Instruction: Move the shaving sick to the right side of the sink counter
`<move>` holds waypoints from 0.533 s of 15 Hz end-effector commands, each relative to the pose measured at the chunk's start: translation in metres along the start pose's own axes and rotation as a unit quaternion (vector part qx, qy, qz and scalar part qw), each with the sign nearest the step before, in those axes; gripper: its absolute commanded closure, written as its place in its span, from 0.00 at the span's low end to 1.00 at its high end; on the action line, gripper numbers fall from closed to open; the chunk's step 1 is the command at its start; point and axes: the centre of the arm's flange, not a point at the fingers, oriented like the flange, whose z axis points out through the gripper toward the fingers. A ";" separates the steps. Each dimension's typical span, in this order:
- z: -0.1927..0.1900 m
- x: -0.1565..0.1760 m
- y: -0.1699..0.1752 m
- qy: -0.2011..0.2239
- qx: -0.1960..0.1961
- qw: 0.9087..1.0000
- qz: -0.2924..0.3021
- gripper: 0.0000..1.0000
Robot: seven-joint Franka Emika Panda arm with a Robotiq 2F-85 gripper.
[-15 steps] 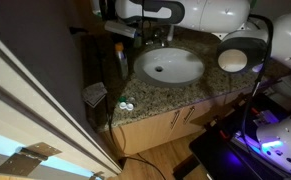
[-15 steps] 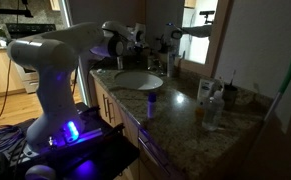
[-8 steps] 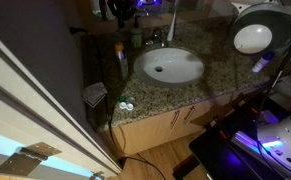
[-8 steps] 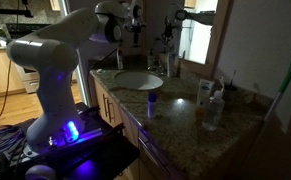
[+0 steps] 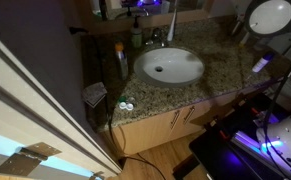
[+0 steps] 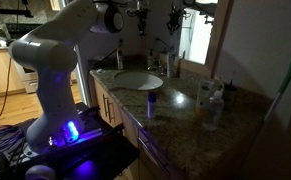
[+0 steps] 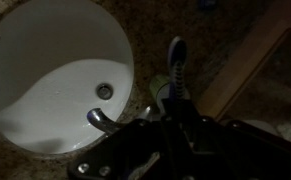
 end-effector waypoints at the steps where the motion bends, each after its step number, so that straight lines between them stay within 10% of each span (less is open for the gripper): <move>1: 0.002 0.028 0.075 -0.009 -0.021 0.995 0.095 0.96; 8: -0.015 0.059 0.010 -0.029 -0.003 0.994 0.107 0.85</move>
